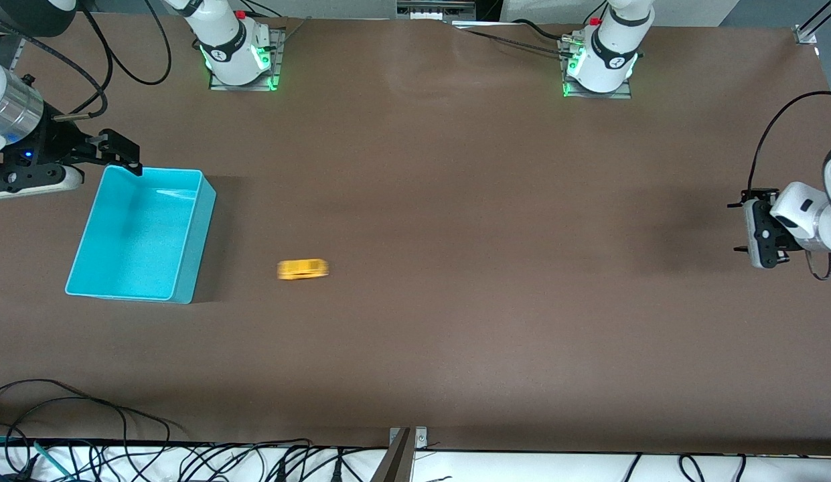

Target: Wind up and store yellow beetle car

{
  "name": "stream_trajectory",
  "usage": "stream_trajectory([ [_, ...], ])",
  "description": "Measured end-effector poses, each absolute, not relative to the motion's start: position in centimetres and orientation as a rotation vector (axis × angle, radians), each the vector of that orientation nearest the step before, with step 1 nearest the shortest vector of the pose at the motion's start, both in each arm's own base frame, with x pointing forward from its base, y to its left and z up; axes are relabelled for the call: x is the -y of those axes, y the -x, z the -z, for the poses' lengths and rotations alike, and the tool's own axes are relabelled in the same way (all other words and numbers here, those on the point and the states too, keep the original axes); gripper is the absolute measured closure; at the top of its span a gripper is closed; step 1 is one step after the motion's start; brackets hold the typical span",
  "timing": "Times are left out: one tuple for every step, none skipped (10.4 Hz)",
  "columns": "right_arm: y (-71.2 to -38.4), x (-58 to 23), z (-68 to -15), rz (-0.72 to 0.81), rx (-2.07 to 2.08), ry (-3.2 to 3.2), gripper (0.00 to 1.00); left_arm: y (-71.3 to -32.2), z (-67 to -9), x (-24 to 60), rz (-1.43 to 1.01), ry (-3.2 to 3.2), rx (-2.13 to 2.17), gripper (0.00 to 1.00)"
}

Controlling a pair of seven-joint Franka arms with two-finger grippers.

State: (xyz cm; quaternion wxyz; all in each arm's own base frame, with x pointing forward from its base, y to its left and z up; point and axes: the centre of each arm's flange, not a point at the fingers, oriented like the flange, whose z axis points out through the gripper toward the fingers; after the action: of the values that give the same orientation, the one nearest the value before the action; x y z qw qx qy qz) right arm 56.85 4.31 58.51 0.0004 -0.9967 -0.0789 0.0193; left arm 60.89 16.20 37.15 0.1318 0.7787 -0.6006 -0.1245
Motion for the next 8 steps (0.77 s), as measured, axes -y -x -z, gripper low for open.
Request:
stream_trajectory([
  [-56.9,-4.3,-58.5,-0.061,0.248,3.13,0.0,-61.2,-39.0,-15.4,0.383,-2.284,1.696,0.0],
  [-56.9,-4.3,-58.5,-0.061,0.248,3.13,0.0,-61.4,-41.0,-14.5,0.398,-2.311,1.656,0.0],
  [-56.9,-4.3,-58.5,-0.061,0.248,3.13,0.0,-61.6,-42.9,-13.9,0.401,-2.347,1.623,0.0],
  [-56.9,-4.3,-58.5,-0.061,0.248,3.13,0.0,-61.6,-44.7,-13.5,0.397,-2.391,1.592,0.0],
  [-56.9,-4.3,-58.5,-0.061,0.248,3.13,0.0,-61.5,-46.5,-13.0,0.388,-2.443,1.562,0.0],
  [-56.9,-4.3,-58.5,-0.061,0.248,3.13,0.0,-61.4,-48.3,-11.7,0.376,-2.502,1.524,0.0],
  [-56.9,-4.3,-58.5,-0.062,0.248,3.13,0.0,-61.3,-50.0,-9.7,0.367,-2.571,1.458,0.0],
  [-57.0,-4.3,-58.2,-0.069,0.249,3.13,0.0,-61.0,-51.5,-7.8,0.351,-2.636,1.361,0.0],
])
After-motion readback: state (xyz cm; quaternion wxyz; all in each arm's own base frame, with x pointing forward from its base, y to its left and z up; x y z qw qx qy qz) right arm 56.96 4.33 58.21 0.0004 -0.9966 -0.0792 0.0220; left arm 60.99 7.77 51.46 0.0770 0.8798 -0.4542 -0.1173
